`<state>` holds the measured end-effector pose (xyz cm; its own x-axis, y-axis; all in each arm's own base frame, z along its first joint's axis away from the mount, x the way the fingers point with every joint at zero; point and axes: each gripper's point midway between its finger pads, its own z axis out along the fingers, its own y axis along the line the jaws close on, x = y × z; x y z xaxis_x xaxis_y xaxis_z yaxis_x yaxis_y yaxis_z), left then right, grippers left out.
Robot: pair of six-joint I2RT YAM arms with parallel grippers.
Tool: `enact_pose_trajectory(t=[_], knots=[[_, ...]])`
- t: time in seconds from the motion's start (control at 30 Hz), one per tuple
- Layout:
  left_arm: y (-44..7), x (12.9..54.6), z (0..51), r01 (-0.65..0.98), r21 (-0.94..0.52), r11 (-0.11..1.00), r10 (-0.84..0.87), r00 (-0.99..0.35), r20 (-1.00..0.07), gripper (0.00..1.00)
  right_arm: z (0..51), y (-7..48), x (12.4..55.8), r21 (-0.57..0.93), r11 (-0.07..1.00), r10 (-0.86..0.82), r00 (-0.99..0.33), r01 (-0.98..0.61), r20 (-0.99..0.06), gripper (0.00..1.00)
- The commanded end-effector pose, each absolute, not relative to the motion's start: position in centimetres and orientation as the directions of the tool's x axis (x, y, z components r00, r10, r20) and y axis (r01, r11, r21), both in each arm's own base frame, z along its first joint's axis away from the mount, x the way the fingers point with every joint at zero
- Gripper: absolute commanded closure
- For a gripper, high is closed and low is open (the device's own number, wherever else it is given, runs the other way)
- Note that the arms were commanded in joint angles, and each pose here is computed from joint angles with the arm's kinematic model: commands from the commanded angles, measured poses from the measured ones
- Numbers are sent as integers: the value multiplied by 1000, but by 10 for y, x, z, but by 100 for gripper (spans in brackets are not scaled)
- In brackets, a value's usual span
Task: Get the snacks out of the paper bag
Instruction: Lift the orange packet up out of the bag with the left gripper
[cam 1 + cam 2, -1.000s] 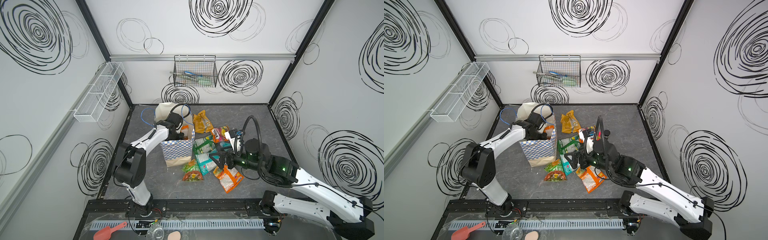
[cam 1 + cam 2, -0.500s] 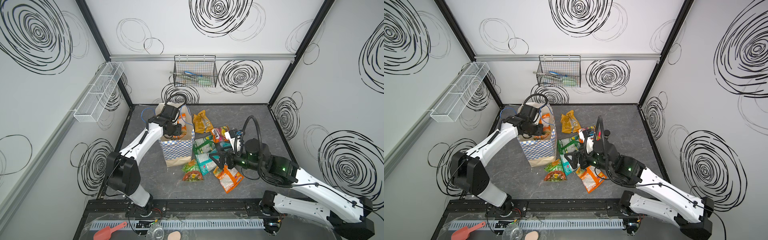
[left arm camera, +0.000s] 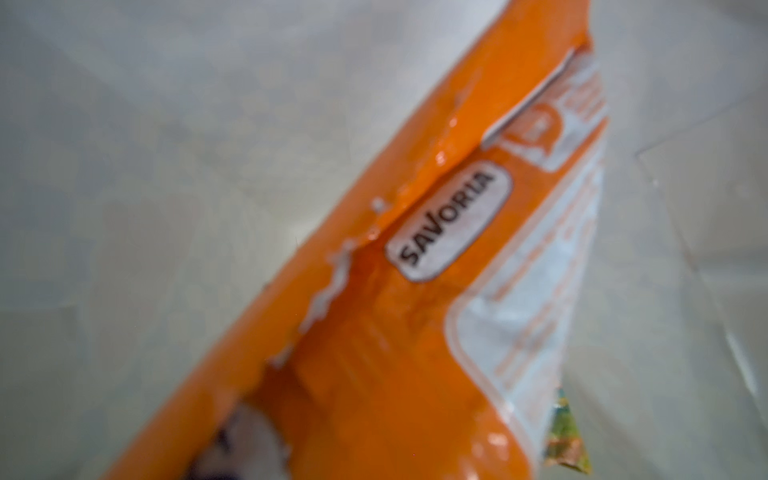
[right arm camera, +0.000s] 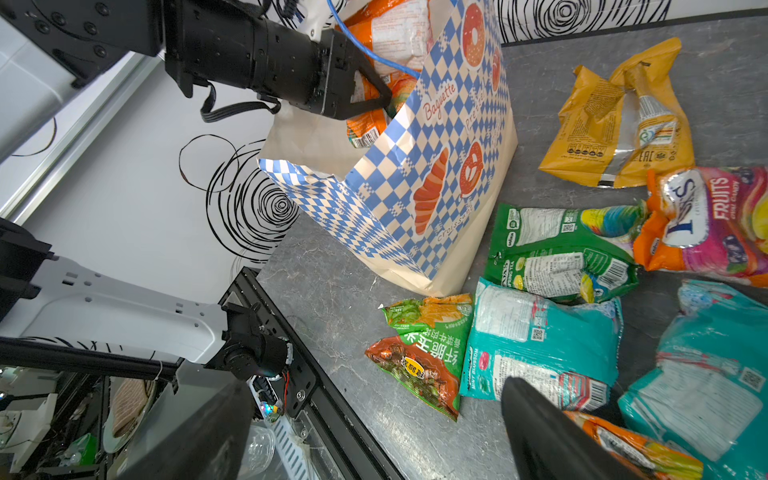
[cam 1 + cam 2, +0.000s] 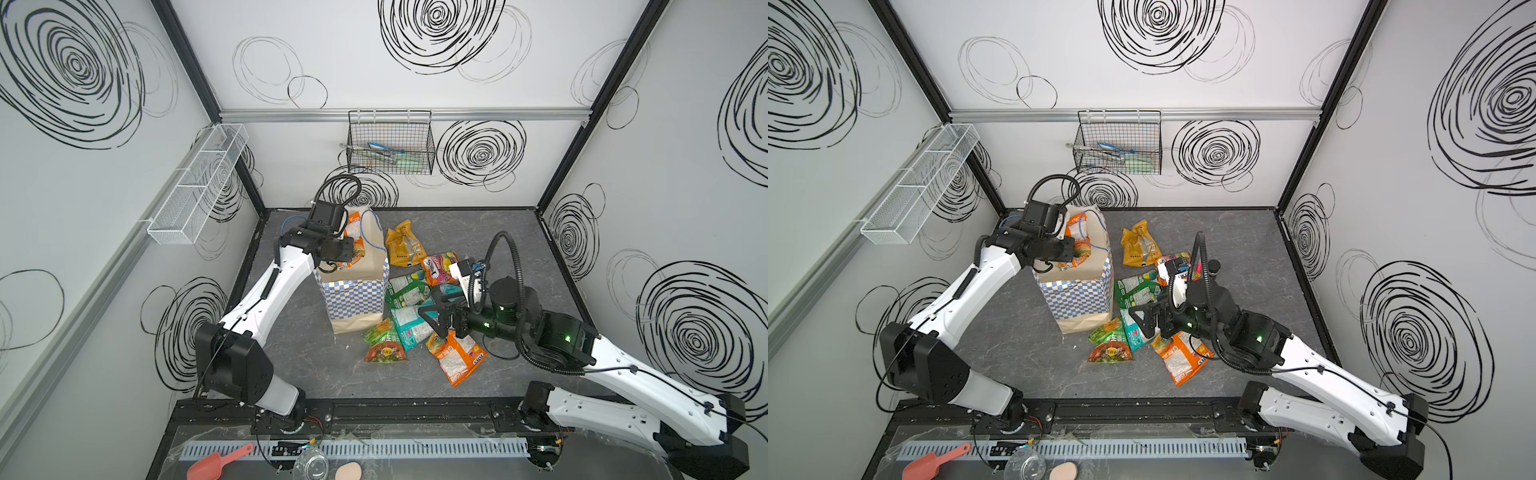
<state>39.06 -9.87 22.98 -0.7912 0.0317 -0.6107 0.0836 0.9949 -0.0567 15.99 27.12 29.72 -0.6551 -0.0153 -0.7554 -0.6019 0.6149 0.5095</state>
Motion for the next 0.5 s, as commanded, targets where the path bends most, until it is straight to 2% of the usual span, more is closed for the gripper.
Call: enact_pose_trajectory(t=[0.0,0.47], knots=[[-91,392,285,53,-70,996,-13,-698,-716,100,317,271,158,526,595,14,-647,-608,-763,3],[-95,365,388,97,-156,983,-78,-546,-834,100,357,270,153,564,537,80,-627,-627,-775,3]])
